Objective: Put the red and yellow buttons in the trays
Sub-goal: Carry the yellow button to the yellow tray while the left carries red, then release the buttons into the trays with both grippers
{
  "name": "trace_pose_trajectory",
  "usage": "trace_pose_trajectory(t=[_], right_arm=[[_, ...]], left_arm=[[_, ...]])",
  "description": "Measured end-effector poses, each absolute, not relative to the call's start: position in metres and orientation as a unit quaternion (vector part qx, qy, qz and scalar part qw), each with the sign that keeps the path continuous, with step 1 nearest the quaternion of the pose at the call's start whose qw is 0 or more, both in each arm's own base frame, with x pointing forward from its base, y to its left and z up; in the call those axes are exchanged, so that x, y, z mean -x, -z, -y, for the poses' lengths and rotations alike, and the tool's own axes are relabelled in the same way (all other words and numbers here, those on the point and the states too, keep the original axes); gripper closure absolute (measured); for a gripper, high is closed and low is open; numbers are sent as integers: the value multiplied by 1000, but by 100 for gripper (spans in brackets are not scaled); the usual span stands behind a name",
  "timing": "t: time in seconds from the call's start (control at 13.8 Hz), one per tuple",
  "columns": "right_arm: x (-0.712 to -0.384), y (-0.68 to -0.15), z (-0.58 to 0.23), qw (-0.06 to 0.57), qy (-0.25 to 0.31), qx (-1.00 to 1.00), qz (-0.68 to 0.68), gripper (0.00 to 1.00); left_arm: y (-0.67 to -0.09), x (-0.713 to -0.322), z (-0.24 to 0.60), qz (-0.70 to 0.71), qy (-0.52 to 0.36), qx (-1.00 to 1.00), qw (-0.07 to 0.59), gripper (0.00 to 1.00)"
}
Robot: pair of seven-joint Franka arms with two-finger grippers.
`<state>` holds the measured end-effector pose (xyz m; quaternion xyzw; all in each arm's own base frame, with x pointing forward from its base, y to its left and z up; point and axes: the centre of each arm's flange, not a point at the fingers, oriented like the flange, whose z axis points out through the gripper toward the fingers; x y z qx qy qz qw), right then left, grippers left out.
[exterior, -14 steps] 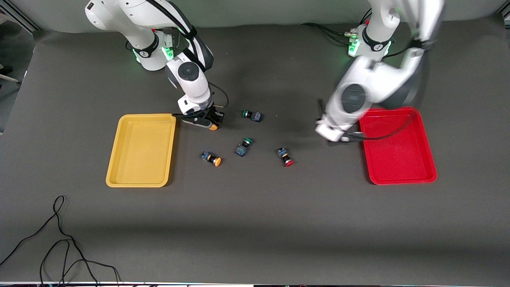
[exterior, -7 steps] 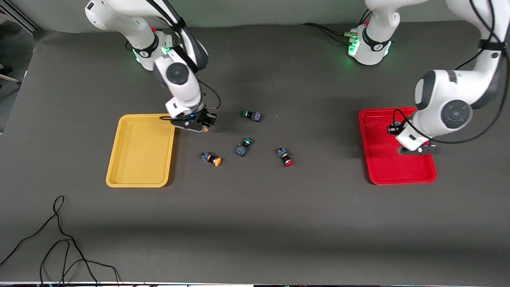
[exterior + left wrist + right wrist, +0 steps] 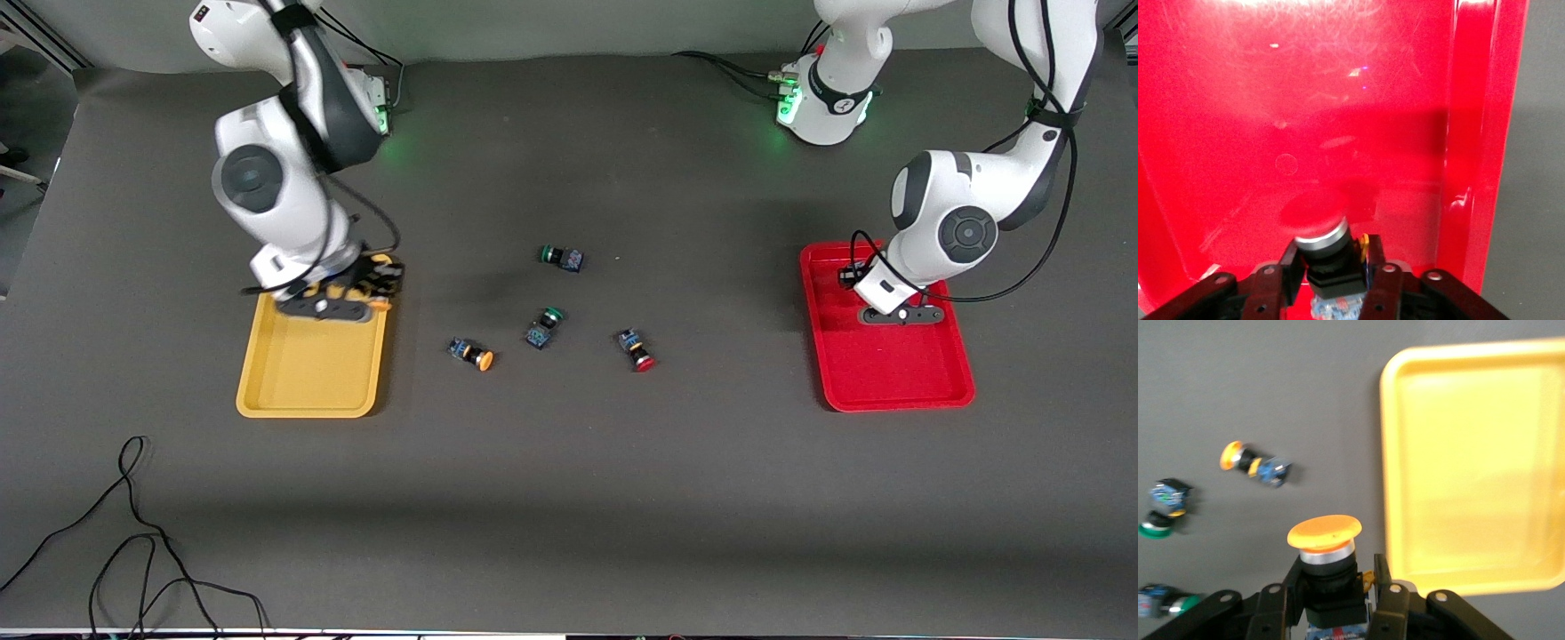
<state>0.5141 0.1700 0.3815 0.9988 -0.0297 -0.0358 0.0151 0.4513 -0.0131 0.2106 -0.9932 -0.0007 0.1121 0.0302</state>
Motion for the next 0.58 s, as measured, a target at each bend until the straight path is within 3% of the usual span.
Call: trace_pose_trajectory(t=[0.22, 0.36, 0.58], right_arm=[[-538, -378, -71, 18, 37, -999, -6, 57], [-544, -373, -13, 23, 31, -999, -18, 57], [-531, -330, 35, 24, 10, -1000, -14, 57]], left_arm=[[-210, -451, 12, 2, -118, 992, 31, 26], [-223, -460, 13, 2, -137, 990, 37, 2], [-268, -493, 31, 4, -151, 987, 46, 0]])
